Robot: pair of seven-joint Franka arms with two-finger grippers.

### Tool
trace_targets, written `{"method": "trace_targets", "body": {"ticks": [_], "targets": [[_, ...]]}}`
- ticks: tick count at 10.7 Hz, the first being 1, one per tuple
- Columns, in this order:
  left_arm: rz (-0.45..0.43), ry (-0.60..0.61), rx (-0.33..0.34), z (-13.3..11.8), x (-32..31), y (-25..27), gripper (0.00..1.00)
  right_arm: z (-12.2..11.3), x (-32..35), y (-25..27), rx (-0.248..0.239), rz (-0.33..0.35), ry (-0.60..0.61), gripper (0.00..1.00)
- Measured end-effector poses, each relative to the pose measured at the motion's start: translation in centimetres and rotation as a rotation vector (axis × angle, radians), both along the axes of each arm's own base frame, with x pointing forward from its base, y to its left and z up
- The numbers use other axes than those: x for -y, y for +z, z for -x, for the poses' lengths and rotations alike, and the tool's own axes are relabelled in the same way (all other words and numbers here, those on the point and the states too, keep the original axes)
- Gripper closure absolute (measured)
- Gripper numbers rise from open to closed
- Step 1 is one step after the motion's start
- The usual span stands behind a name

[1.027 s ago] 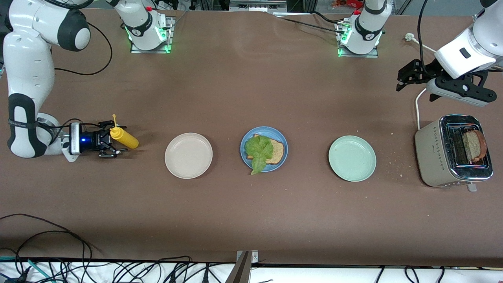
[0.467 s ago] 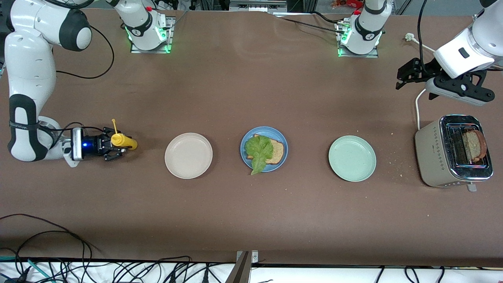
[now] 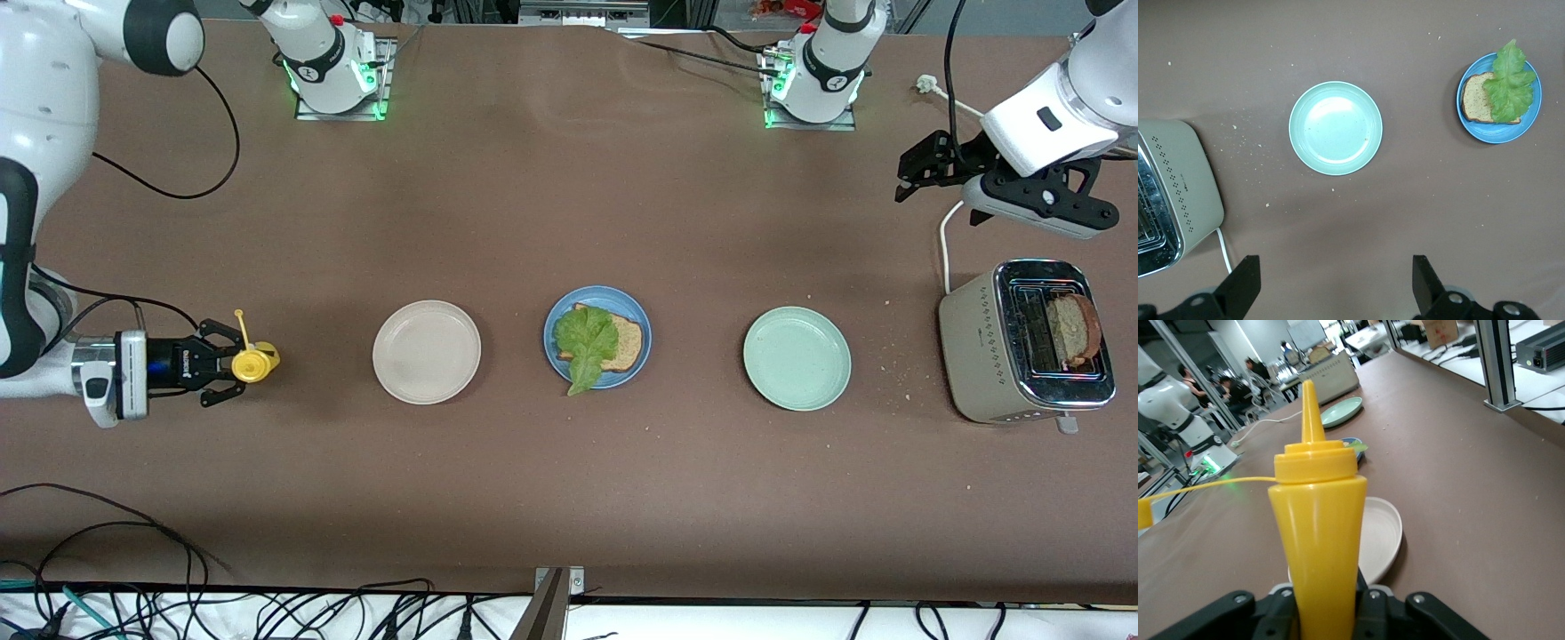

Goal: Make sandwich in blue plate with both arms
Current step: 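Lift the mustard bottle and carry it toward the blue plate, then tilt the mustard bottle over the lettuce with the right gripper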

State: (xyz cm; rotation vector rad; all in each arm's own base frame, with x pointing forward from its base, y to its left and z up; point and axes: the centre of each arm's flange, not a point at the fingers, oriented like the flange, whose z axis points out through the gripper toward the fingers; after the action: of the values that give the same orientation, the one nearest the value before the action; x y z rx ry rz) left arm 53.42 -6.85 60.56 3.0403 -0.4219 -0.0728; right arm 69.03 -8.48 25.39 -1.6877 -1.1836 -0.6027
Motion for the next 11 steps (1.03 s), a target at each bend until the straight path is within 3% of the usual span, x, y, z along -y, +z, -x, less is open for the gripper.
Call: {"method": "trace_targets", "body": {"ticks": [2,6,9,11], "targets": [[0.0,0.002,0.0,0.0,-0.1,0.0,0.0,-2.0,-4.9,4.3,-0.012,0.111,-0.05,0.91],[0.0,0.004,0.0,0.0,-0.2,0.0,0.0,-4.5,-16.7,8.6,0.028,0.346,-0.155,0.91],[0.0,0.007,0.0,-0.1,-0.4,0.0,0.0,-4.0,-25.9,12.0,0.121,0.604,-0.186,0.91],[0.0,0.008,0.0,-0.1,-0.4,0.0,0.0,-2.1,-32.3,13.8,0.165,0.764,-0.22,0.91]]}}
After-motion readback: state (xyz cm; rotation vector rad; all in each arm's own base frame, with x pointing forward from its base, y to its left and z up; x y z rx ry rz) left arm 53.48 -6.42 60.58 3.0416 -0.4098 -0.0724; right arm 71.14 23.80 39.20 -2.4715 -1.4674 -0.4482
